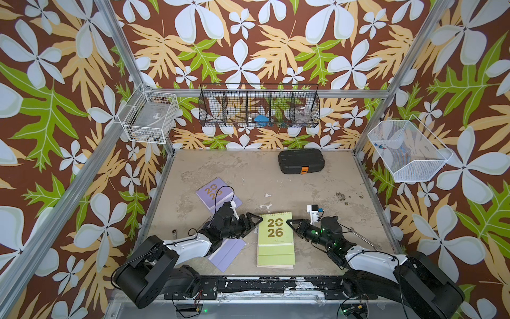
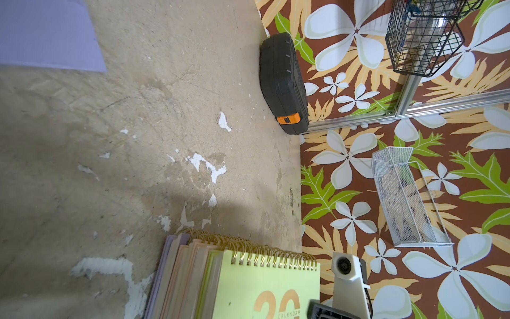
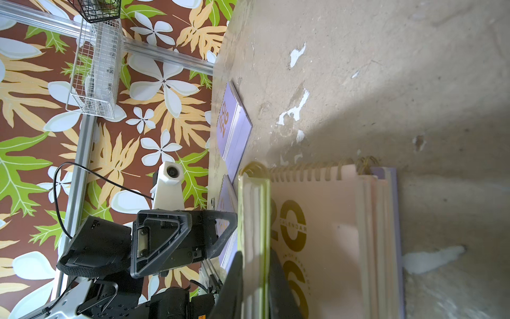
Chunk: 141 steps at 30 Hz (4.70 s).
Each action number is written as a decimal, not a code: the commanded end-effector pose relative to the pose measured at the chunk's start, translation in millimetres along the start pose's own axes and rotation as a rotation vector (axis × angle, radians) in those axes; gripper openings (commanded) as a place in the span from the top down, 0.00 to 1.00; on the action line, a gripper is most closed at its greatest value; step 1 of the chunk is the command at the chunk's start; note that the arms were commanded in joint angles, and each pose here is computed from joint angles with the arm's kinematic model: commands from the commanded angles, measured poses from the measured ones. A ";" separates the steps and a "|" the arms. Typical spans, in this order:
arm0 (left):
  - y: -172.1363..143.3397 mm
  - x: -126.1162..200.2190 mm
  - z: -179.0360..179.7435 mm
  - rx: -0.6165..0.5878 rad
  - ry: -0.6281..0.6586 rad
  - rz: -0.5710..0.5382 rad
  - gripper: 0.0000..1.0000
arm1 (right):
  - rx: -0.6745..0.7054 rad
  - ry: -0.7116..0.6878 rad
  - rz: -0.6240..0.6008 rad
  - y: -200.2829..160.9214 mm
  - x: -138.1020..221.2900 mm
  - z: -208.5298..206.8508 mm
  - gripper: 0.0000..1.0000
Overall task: Stack the calendars
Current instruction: Place the calendar at the calendar, then pick up the calendar at the center of the board.
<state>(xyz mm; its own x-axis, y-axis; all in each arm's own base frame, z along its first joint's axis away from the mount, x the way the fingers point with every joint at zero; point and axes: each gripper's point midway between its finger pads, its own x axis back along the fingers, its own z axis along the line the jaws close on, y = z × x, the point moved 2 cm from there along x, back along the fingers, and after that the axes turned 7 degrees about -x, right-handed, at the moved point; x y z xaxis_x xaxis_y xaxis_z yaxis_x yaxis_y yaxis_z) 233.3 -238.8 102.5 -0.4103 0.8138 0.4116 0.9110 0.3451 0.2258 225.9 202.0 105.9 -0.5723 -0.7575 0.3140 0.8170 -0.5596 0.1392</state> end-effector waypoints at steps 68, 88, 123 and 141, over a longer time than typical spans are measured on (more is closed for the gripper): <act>13.5 -2.9 -6.6 -0.040 0.066 -0.032 0.28 | 0.094 -0.202 -0.084 25.6 11.1 -21.6 0.31; 74.1 114.9 55.2 0.019 0.605 -0.345 0.22 | 0.358 -0.282 -0.004 60.3 -26.9 45.3 0.11; 9.0 186.6 136.1 0.465 1.034 -0.430 0.00 | 0.395 -0.212 0.632 -71.5 -210.4 81.5 0.00; -0.2 184.3 155.5 0.537 0.960 -0.439 0.00 | 0.396 -0.270 0.748 -113.6 -225.1 52.0 0.00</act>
<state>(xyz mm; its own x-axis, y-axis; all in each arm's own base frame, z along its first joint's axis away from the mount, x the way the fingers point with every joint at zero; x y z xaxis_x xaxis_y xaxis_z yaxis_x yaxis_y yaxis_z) 162.8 -12.1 43.9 -0.3392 -0.0585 0.9389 0.4902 0.8409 0.2295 271.1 449.8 70.3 0.0946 -0.7461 0.6591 0.9657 0.2295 0.1212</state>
